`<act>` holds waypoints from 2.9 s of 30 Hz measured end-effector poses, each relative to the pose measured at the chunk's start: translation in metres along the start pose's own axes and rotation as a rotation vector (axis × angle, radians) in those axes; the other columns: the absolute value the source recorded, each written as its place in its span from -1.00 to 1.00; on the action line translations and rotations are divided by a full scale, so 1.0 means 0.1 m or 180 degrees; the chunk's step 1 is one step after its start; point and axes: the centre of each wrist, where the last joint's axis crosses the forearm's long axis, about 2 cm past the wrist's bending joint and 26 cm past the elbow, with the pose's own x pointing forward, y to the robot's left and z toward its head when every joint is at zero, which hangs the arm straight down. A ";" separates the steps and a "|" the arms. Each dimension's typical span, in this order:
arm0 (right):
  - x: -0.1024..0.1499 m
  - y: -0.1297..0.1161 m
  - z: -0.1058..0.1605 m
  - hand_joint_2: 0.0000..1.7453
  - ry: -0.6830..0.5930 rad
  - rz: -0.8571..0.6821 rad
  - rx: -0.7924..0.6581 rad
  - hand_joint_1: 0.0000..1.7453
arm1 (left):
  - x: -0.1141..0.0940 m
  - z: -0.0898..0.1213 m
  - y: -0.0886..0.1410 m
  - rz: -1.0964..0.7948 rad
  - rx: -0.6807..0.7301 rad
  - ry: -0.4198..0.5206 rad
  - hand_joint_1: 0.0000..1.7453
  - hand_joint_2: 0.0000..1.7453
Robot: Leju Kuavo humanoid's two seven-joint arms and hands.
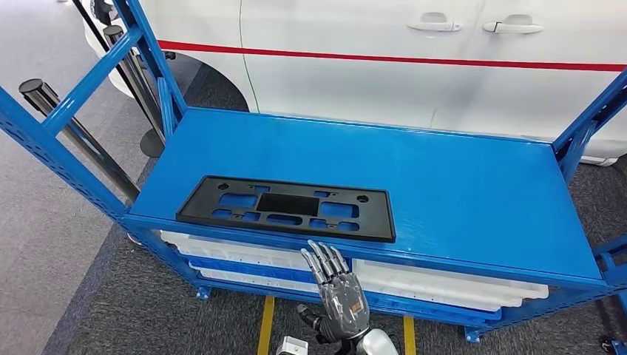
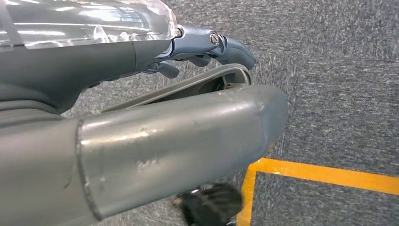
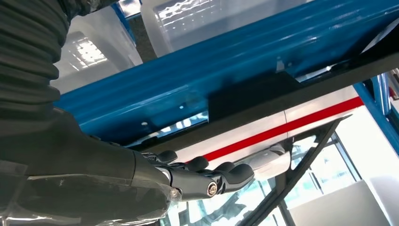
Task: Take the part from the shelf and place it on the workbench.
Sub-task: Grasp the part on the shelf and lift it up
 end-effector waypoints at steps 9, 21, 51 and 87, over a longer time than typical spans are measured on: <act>0.00 0.00 -0.01 1.00 -0.0009 -0.0031 -0.0015 -1.00 | -0.03 0.01 0.01 0.0003 0.0006 -0.0022 -1.00 -1.00; 0.04 0.00 -0.16 1.00 -0.0191 -0.0149 -0.0093 -1.00 | -0.01 -0.01 0.05 -0.0132 -0.0114 0.0025 -1.00 -1.00; 0.05 0.09 -0.81 1.00 -0.0051 0.0554 -0.0021 -1.00 | 0.06 -0.07 0.10 -0.0486 -0.0391 -0.0083 -1.00 -1.00; -0.31 -0.25 -0.97 1.00 0.0385 0.0495 -0.0372 -1.00 | 0.06 -0.09 0.16 -0.0469 -0.0426 -0.0084 -1.00 -1.00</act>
